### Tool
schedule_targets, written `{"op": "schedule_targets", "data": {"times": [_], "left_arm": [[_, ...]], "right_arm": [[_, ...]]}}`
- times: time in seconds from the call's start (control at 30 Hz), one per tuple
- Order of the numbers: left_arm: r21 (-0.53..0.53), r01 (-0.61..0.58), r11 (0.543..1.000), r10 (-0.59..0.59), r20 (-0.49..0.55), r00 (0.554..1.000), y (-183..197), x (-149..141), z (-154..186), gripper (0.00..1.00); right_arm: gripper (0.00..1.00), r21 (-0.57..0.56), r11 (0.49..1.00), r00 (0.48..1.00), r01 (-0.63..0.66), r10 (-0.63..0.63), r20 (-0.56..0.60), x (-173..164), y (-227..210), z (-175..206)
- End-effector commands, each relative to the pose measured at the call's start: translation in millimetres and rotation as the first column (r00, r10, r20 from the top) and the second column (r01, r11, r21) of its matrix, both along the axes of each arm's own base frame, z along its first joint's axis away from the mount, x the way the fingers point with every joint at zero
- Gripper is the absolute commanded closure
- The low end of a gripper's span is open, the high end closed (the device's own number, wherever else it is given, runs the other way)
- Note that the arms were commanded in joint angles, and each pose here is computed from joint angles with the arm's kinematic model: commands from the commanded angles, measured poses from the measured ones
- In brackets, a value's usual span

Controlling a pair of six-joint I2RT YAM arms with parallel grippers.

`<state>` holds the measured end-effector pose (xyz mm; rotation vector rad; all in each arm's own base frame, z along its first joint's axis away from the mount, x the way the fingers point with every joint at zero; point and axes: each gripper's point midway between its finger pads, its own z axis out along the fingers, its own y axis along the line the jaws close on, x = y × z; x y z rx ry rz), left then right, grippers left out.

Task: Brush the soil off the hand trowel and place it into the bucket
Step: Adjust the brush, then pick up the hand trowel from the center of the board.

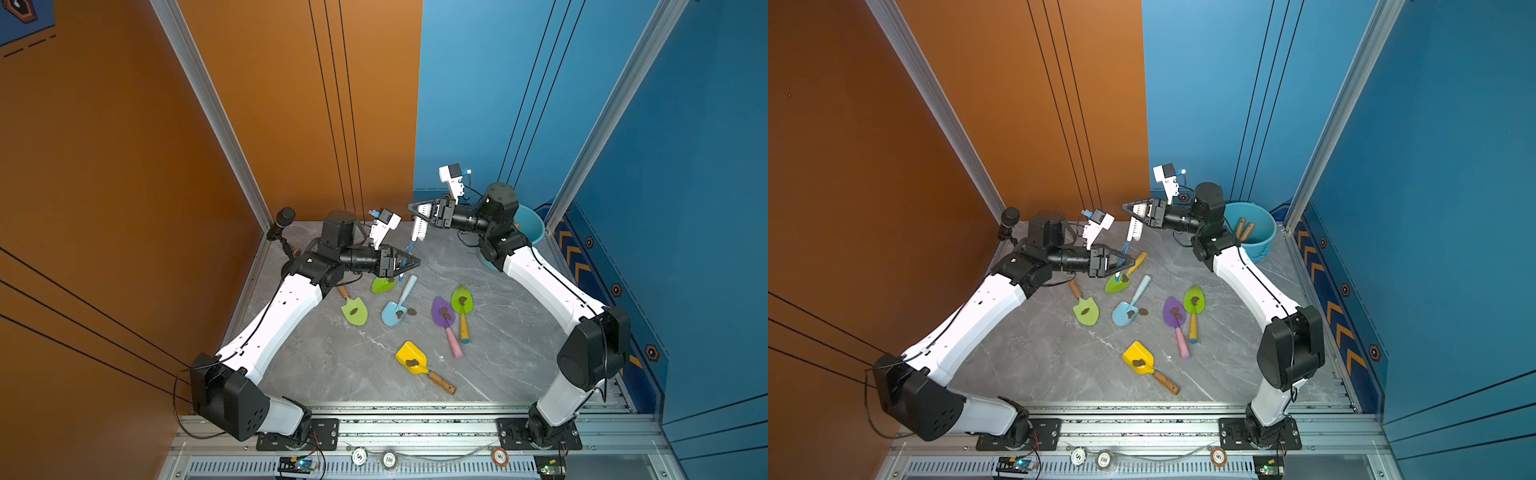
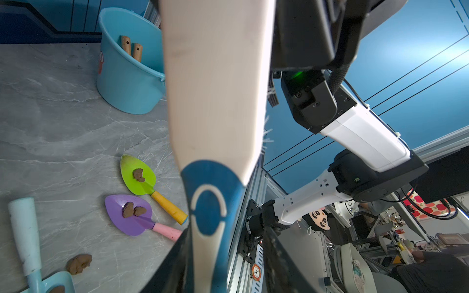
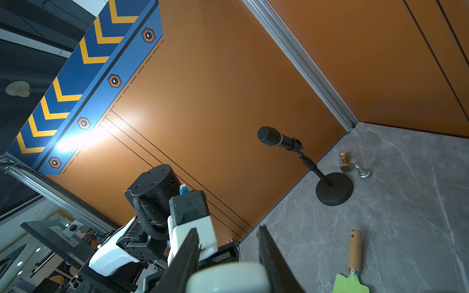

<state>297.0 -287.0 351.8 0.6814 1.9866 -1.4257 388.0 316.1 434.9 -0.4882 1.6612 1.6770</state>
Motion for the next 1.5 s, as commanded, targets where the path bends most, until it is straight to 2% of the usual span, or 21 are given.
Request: {"op": "schedule_targets", "data": {"times": [0.0, 0.07, 0.17, 0.3, 0.33, 0.37, 0.5, 0.57, 0.6, 0.63, 0.67, 0.8, 0.9, 1.1, 1.23, 1.3, 1.4, 1.47], "left_arm": [[-0.019, 0.038, 0.999, -0.038, -0.003, 0.999, -4.4, -5.3, 2.2, 0.54], [-0.016, 0.038, 0.999, -0.039, -0.008, 0.999, -5.0, -4.3, 0.3, 0.54], [-0.010, 0.038, 0.999, -0.038, -0.016, 0.999, -5.4, -2.8, -2.5, 0.64], [-0.015, 0.038, 0.999, -0.038, -0.011, 0.999, -6.5, -0.7, -0.9, 0.86], [-0.017, 0.034, 0.999, -0.034, -0.007, 0.999, -6.7, 0.2, 0.1, 0.96], [-0.014, 0.019, 1.000, -0.020, -0.001, 1.000, -5.8, 2.7, 0.1, 1.00], [-0.005, -0.016, 1.000, 0.016, 0.015, 1.000, -3.7, 6.9, -0.8, 1.00], [0.001, -0.034, 0.999, 0.034, 0.019, 0.999, -1.5, 8.3, -0.6, 1.00], [0.009, -0.052, 0.999, 0.052, 0.024, 0.998, 0.5, 10.1, -1.2, 1.00], [0.023, -0.086, 0.996, 0.085, 0.030, 0.996, 4.4, 13.9, -2.0, 1.00], [0.038, -0.113, 0.993, 0.112, 0.034, 0.993, 8.2, 16.4, -3.4, 1.00], [0.096, -0.242, 0.965, 0.239, 0.044, 0.970, 30.7, 28.1, -10.4, 1.00], [0.117, -0.341, 0.933, 0.336, 0.059, 0.940, 51.1, 34.6, -14.7, 1.00], [0.125, -0.508, 0.852, 0.505, 0.058, 0.861, 91.8, 47.7, -19.4, 1.00], [0.145, -0.543, 0.827, 0.539, 0.068, 0.840, 102.6, 48.8, -21.5, 1.00], [0.145, -0.549, 0.823, 0.544, 0.075, 0.836, 104.6, 47.7, -20.3, 1.00], [0.143, -0.549, 0.823, 0.545, 0.073, 0.835, 105.2, 45.8, -20.1, 1.00], [0.147, -0.546, 0.825, 0.543, 0.065, 0.837, 104.6, 43.7, -22.6, 1.00]], "right_arm": [[0.90, 0.036, 0.999, 0.997, -0.011, 0.009, 0.072, -5.3, -7.9, 25.4], [0.90, 0.043, 0.999, 0.997, -0.013, 0.010, 0.074, -3.7, -9.9, 27.5], [0.90, 0.050, 0.999, 0.997, -0.012, 0.008, 0.079, -1.8, -12.5, 30.7], [0.88, 0.055, 0.998, 0.997, -0.020, 0.016, 0.075, -0.4, -11.3, 31.6], [0.85, 0.059, 0.998, 0.997, -0.019, 0.015, 0.073, 1.3, -10.9, 31.0], [0.81, 0.064, 0.998, 0.997, -0.018, 0.013, 0.074, 1.9, -11.0, 32.0], [0.67, 0.085, 0.996, 0.998, -0.010, 0.004, 0.068, 5.7, -8.3, 32.1], [0.52, 0.092, 0.996, 0.998, 0.007, -0.013, 0.056, 9.0, -7.6, 30.6], [0.42, 0.096, 0.995, 0.998, 0.024, -0.029, 0.050, 11.2, -8.1, 30.0], [0.09, 0.097, 0.994, 0.998, 0.053, -0.057, 0.036, 15.5, -9.8, 27.0], [0.01, 0.099, 0.991, 0.996, 0.087, -0.090, 0.023, 19.9, -12.7, 24.4], [0.01, 0.060, 0.974, 0.973, 0.219, -0.213, -0.093, 34.7, -21.4, -1.6], [0.01, -0.019, 0.936, 0.912, 0.351, -0.347, -0.219, 37.3, -22.8, -41.6], [0.01, -0.219, 0.871, 0.843, 0.440, -0.484, -0.233, -3.5, -0.8, -86.3], [0.01, -0.333, 0.789, 0.775, 0.516, -0.596, -0.212, -13.7, -9.0, -103.4], [0.01, -0.299, 0.789, 0.762, 0.537, -0.606, -0.229, -14.8, -12.1, -98.3], [0.01, -0.209, 0.837, 0.816, 0.505, -0.542, -0.198, -24.4, -6.2, -79.5], [0.01, -0.209, 0.831, 0.809, 0.516, -0.553, -0.199, -22.5, -9.6, -81.8]]}}
